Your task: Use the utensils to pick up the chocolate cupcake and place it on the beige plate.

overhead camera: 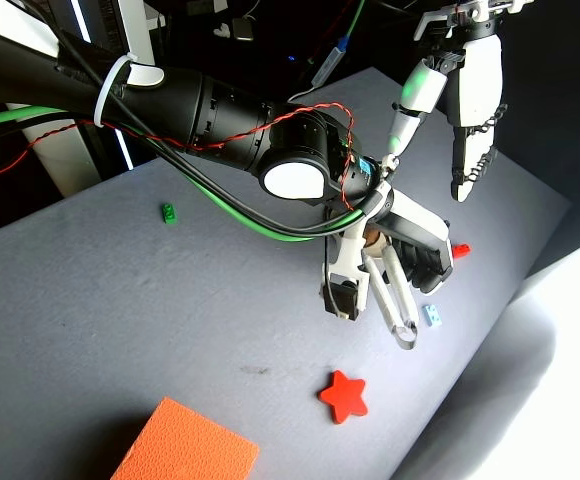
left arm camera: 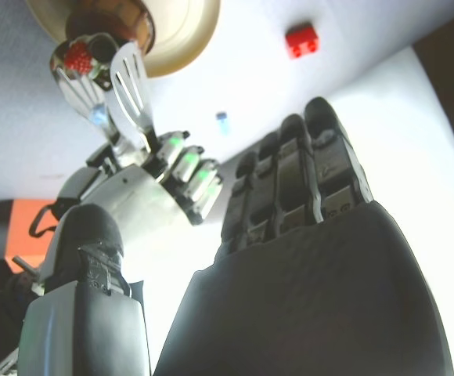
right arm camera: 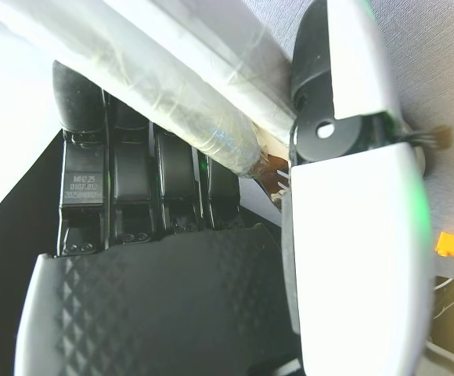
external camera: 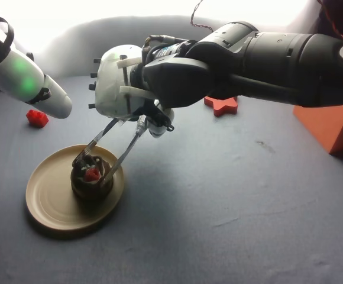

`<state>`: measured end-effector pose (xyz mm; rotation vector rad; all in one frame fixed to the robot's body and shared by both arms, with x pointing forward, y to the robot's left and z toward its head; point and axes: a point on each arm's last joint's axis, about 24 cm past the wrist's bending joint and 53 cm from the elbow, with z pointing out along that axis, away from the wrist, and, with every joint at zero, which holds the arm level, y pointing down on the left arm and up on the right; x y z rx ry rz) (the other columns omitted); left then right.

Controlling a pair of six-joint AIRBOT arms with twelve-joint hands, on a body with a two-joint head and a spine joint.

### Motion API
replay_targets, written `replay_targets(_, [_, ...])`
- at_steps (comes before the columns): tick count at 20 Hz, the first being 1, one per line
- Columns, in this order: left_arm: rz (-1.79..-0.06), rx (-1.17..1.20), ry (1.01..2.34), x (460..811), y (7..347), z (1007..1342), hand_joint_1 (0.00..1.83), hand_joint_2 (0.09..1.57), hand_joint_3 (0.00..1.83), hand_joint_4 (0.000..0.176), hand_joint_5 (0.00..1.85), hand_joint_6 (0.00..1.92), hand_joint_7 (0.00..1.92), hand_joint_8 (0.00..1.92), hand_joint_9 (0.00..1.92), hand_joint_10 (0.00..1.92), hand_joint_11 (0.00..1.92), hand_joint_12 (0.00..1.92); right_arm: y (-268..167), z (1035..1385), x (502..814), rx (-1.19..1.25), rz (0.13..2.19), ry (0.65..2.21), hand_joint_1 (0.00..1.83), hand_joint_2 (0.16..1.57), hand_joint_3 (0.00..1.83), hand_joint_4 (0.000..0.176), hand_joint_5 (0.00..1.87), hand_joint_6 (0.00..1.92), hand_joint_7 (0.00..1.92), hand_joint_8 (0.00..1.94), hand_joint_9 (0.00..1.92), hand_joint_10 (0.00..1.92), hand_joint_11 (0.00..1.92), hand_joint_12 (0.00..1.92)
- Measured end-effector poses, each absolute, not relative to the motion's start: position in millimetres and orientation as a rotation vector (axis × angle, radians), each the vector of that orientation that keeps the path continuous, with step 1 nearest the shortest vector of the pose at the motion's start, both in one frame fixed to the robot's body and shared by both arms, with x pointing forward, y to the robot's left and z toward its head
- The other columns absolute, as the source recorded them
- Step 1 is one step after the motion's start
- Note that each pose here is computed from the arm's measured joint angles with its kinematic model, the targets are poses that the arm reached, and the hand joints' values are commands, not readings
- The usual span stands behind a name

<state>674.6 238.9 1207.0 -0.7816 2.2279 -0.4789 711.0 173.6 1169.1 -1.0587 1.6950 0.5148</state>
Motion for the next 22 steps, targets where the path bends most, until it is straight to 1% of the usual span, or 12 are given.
replay_targets(3, [-0.479,-0.781,2.228,674.6,238.9,1207.0,0.35,1.14,0.00,0.000,0.05,0.00,0.06,0.00,0.09,0.00,0.00,0.24,174.7,1169.2,709.3,-1.061,0.519,1.694,1.14,1.26,0.00,0.000,0.75,1.25,0.68,1.56,0.42,1.47,0.41,1.69])
replay_targets(4, [-0.479,-0.781,2.228,674.6,238.8,1207.0,0.31,1.15,0.00,0.000,0.03,0.00,0.05,0.00,0.06,0.00,0.00,0.21,174.9,1169.3,709.2,-1.061,0.519,1.693,1.10,1.22,0.00,0.000,0.76,1.31,0.54,1.23,0.44,1.43,0.40,1.66])
replay_targets(5, [-0.478,-0.782,2.228,674.5,239.1,1206.9,0.32,1.15,0.00,0.000,0.04,0.00,0.05,0.00,0.07,0.00,0.00,0.22,175.0,1169.7,709.3,-1.061,0.518,1.691,1.14,1.24,0.00,0.000,0.73,1.29,0.70,1.43,0.46,1.41,0.43,1.65])
replay_targets(7, [-0.479,-0.782,2.228,674.6,238.8,1207.0,0.33,1.15,0.00,0.000,0.03,0.00,0.06,0.00,0.08,0.01,0.00,0.23,175.1,1170.1,709.4,-1.059,0.519,1.690,1.09,1.23,0.00,0.000,0.74,1.33,0.54,1.20,0.43,1.41,0.39,1.67])
replay_targets(8, [-0.479,-0.782,2.228,674.6,238.9,1207.0,0.34,1.15,0.00,0.000,0.03,0.00,0.05,0.00,0.07,0.00,0.00,0.23,175.5,1170.4,709.1,-1.059,0.520,1.689,1.13,1.25,0.00,0.000,0.71,1.31,0.68,1.45,0.43,1.41,0.39,1.69])
replay_targets(9, [-0.479,-0.783,2.228,674.5,239.1,1206.9,0.34,1.15,0.00,0.000,0.03,0.00,0.05,0.00,0.07,0.00,0.00,0.23,175.5,1170.4,709.1,-1.059,0.520,1.688,1.13,1.25,0.00,0.000,0.71,1.31,0.68,1.45,0.43,1.41,0.39,1.69])
replay_targets(11, [-0.479,-0.782,2.227,674.6,239.0,1207.0,0.33,1.14,0.00,0.000,0.02,0.00,0.05,0.00,0.06,0.00,0.00,0.18,175.6,1170.4,709.0,-1.058,0.521,1.689,1.09,1.23,0.00,0.000,0.74,1.33,0.53,1.18,0.44,1.39,0.40,1.65])
replay_targets(14, [-0.478,-0.784,2.227,674.5,239.9,1206.8,0.33,1.14,0.00,0.000,0.02,0.00,0.05,0.00,0.06,0.00,0.00,0.18,175.6,1170.6,709.2,-1.059,0.520,1.688,1.09,1.23,0.00,0.000,0.74,1.33,0.52,1.16,0.44,1.39,0.40,1.64])
replay_targets(16, [-0.480,-0.789,2.227,674.1,241.0,1206.3,0.33,1.14,0.00,0.000,0.02,0.00,0.05,0.00,0.06,0.00,0.00,0.18,175.6,1170.6,709.2,-1.058,0.521,1.688,1.09,1.23,0.00,0.000,0.74,1.33,0.52,1.16,0.44,1.39,0.40,1.64])
replay_targets(17, [-0.476,-0.788,2.226,674.2,241.7,1206.3,0.33,1.15,0.00,0.000,0.03,0.00,0.05,0.00,0.06,0.00,0.00,0.19,175.6,1170.6,709.2,-1.058,0.521,1.688,1.12,1.26,0.01,0.000,0.71,1.32,0.65,1.48,0.43,1.40,0.40,1.64])
replay_targets(20, [-0.477,-0.789,2.226,674.1,241.6,1206.3,0.35,1.15,0.00,0.000,0.03,0.00,0.05,0.00,0.06,0.00,0.00,0.24,175.8,1170.7,709.0,-1.058,0.522,1.688,1.13,1.27,0.00,0.000,0.72,1.31,0.68,1.55,0.42,1.43,0.42,1.69])
replay_targets(22, [-0.477,-0.788,2.226,674.2,241.6,1206.4,0.33,1.15,0.00,0.000,0.03,0.00,0.05,0.00,0.06,0.00,0.00,0.21,175.1,1170.8,709.4,-1.056,0.521,1.689,1.08,1.25,0.00,0.000,0.71,1.37,0.51,1.18,0.41,1.42,0.42,1.66])
